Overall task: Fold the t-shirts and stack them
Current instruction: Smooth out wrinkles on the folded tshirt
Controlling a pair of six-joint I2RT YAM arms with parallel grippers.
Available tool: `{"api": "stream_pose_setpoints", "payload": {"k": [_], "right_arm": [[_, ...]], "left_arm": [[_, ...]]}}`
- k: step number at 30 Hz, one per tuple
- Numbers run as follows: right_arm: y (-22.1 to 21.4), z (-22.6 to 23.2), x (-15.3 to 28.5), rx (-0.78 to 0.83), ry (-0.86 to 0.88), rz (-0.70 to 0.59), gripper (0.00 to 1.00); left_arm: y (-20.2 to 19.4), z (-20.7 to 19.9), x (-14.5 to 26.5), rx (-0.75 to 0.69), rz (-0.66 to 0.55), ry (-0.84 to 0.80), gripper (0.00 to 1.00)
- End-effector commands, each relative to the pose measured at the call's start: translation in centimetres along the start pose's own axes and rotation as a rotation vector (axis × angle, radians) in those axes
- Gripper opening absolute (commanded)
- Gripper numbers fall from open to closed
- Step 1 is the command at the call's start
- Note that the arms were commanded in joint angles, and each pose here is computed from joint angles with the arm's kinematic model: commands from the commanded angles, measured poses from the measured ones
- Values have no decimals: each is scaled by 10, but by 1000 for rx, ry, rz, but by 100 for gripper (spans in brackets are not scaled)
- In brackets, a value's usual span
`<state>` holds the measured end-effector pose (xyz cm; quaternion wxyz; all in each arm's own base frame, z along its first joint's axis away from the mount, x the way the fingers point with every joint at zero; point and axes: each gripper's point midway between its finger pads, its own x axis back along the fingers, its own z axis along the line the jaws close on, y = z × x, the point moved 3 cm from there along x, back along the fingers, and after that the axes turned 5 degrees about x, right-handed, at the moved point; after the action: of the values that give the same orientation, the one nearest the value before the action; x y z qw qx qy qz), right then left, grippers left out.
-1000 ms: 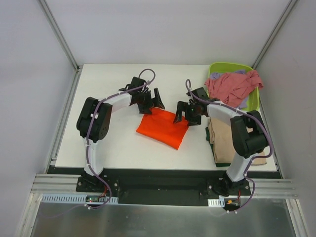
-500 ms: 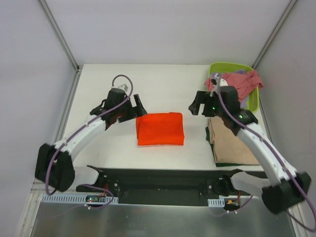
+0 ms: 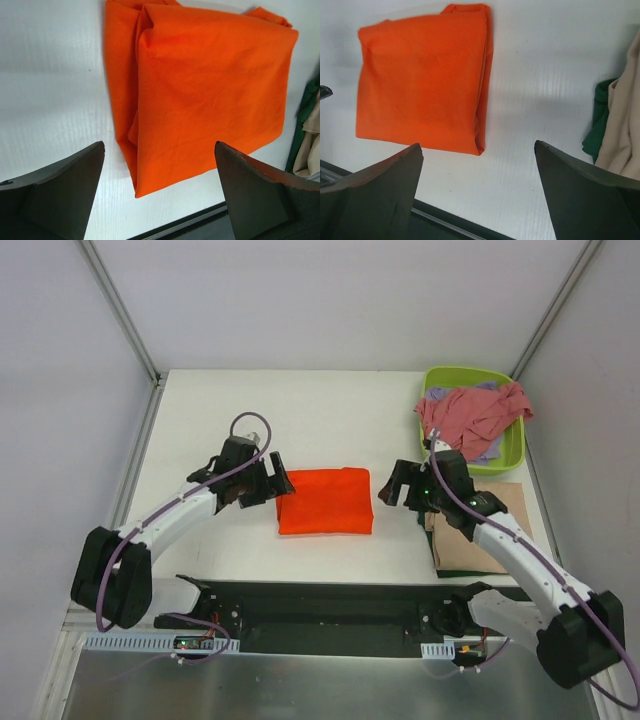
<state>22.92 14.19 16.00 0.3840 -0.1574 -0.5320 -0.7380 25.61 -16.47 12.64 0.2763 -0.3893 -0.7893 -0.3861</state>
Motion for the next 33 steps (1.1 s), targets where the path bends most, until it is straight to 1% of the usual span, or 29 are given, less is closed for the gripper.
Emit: {"api": "stream_pose_setpoints", "payload": {"k": [1,4,6,7,11,15,17,18,21,23,24,25,30,31,33], "right_arm": [[7,11,-24,31,-10,51,96],[5,5,-40,52,-81,103,96],[6,3,-48,58,-106,120,96],[6,-3,-53,64,-142,121,96],[5,-11,-64,71,-194,136,96],[1,-15,-73,83,-216,162,96],[0,-16,-77,88,-220,176,96],[-1,-15,-80,88,-212,184,96],[-5,-13,-87,104,-188,210,96],[-7,-14,-92,120,-179,222,96],[-8,-15,-93,124,-184,227,96],[-9,-16,-94,124,-186,229,96],[-8,-13,-100,122,-166,228,96],[-10,-7,-101,116,-127,238,96],[-6,-4,-103,111,-114,231,96]], "left_arm": [[-4,-9,-22,17,75,-37,90],[3,-3,-41,4,76,26,91],[10,-1,-52,-2,69,58,90],[14,-4,-57,-9,77,56,88],[14,-10,-79,-21,138,44,81],[6,7,-92,-20,164,107,76],[4,14,-96,-22,167,135,71],[2,16,-98,-28,175,141,67],[1,19,-105,-34,195,152,41],[-1,20,-108,-40,207,156,20],[0,22,-109,-43,205,165,7],[0,23,-110,-40,204,172,0],[3,16,-101,-61,190,122,0],[4,12,-98,-71,184,101,0],[7,7,-93,-88,161,69,0]]}}
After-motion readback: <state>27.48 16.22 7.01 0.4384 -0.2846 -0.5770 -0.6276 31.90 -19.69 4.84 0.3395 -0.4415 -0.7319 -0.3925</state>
